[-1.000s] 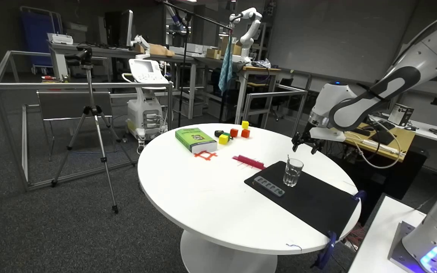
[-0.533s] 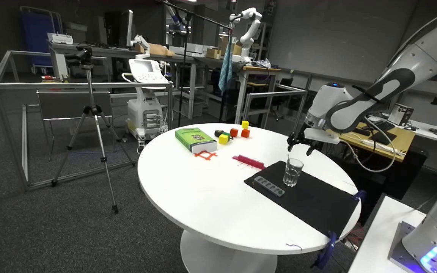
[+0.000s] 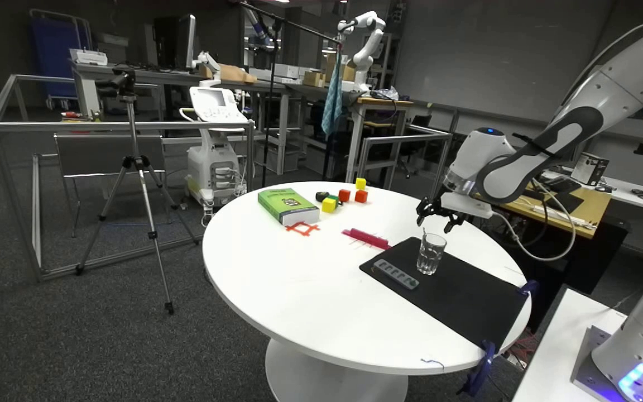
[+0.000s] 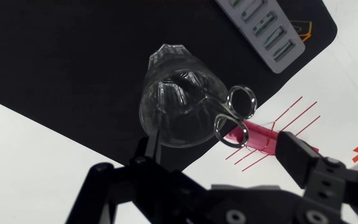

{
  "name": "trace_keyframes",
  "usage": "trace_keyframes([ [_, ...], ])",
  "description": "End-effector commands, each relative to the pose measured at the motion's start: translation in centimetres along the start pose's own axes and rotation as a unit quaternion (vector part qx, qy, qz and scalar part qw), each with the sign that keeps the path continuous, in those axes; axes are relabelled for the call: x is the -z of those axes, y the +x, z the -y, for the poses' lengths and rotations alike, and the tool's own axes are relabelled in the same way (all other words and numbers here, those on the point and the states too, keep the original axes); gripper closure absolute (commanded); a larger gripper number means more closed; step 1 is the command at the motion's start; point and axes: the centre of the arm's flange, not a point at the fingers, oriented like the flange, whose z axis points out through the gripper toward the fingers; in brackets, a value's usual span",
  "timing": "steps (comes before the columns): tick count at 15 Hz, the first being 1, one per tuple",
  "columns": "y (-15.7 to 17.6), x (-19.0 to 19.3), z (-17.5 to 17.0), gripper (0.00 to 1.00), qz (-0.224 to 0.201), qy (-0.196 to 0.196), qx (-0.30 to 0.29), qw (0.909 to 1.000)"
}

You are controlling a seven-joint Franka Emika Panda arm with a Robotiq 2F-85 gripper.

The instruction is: Remove the scissors from the cup, then move the cup to the right

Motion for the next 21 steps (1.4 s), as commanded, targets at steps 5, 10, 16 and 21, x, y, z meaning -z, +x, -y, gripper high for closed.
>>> trace_keyframes([
  [5, -0.55, -0.75, 0.56, 0.27, -0.013, 0.003, -0.007, 0.9999],
  [10, -0.22, -0.94, 0.26, 0.64, -0.017, -0.002, -0.004, 0.9998],
  [16, -0.07, -0.89, 0.10, 0.99, -0.022, -0.006, 0.000, 0.9997],
  [21, -0.12, -0.63, 0.11, 1.00, -0.022, -0.006, -0.001, 0.9998],
])
